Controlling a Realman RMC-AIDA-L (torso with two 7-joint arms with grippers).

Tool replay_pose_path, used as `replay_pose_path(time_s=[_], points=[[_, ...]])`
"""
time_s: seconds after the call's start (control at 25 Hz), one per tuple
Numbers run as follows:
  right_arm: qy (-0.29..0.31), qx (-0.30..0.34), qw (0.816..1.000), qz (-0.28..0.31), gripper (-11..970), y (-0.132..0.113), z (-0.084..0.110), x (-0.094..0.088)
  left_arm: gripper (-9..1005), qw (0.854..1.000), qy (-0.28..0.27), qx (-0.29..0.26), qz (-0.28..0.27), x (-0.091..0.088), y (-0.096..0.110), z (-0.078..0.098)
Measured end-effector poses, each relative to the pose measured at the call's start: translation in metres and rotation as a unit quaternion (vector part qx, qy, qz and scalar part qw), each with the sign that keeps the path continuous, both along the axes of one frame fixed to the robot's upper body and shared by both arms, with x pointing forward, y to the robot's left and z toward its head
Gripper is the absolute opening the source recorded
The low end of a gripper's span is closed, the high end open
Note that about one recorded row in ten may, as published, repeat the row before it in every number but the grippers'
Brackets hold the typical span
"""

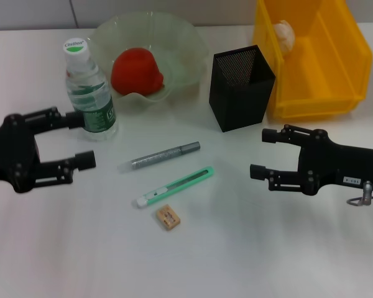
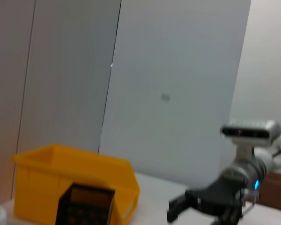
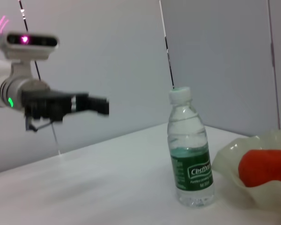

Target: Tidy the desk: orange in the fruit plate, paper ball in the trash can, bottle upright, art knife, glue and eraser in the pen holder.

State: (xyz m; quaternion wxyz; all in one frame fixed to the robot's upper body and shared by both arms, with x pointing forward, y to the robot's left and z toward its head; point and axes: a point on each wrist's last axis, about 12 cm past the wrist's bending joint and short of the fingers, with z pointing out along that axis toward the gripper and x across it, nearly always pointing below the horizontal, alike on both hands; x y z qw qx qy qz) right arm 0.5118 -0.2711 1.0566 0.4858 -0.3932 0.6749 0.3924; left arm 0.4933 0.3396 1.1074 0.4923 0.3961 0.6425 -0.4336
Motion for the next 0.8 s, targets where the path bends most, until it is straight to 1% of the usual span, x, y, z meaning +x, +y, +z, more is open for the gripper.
replay_pose_path(time_s=[0.04,0.08,0.16,0.2,0.24,0.32,0.4,0.44,0.52,0.6,0.68,0.72,0.76,0.8], points=[[0.0,0.002,1.0,0.0,820,0.0,0.001,0.001,785,1.0,0.0,0.001,0.0,0.0,0.0,0.0],[0.0,0.003,1.0,0.0,820,0.0,0.002,0.001,785,1.0,0.002,0.008,0.001,-0.003,0.0,-0.004],[0.003,0.009,1.0,0.0,820,0.0,0.004,0.003,785,1.0,0.002,0.008,0.001,-0.003,0.0,-0.004],[0.003,0.009,1.0,0.0,820,0.0,0.004,0.003,785,1.0,0.003,0.013,0.003,-0.004,0.0,-0.008],[0.003,0.009,1.0,0.0,820,0.0,0.004,0.003,785,0.999,0.008,0.033,0.014,-0.008,-0.002,-0.021],[0.004,0.01,1.0,0.001,821,0.001,0.005,0.004,785,0.999,0.01,0.039,0.016,-0.01,-0.003,-0.026],[0.007,0.012,1.0,0.001,821,0.002,0.006,0.005,785,0.999,0.01,0.039,0.016,-0.01,-0.003,-0.026],[0.009,0.013,1.0,0.001,821,0.002,0.006,0.005,785,0.999,0.008,0.044,0.017,-0.014,-0.006,-0.035],[0.011,0.014,1.0,0.001,821,0.003,0.006,0.006,785,0.999,0.0,0.047,0.018,-0.018,-0.007,-0.042],[0.013,0.015,1.0,0.001,822,0.004,0.006,0.007,785,0.999,0.0,0.047,0.018,-0.018,-0.007,-0.042],[0.013,0.015,1.0,0.001,822,0.004,0.007,0.007,785,0.998,-0.007,0.054,0.023,-0.025,-0.009,-0.05],[0.014,0.015,1.0,0.001,822,0.004,0.007,0.008,785,0.998,-0.007,0.054,0.023,-0.025,-0.009,-0.05],[0.013,0.015,1.0,0.002,821,0.004,0.008,0.008,785,0.997,-0.011,0.063,0.033,-0.028,-0.01,-0.056],[0.013,0.015,1.0,0.002,821,0.004,0.008,0.008,785,0.997,-0.011,0.063,0.033,-0.028,-0.01,-0.056]])
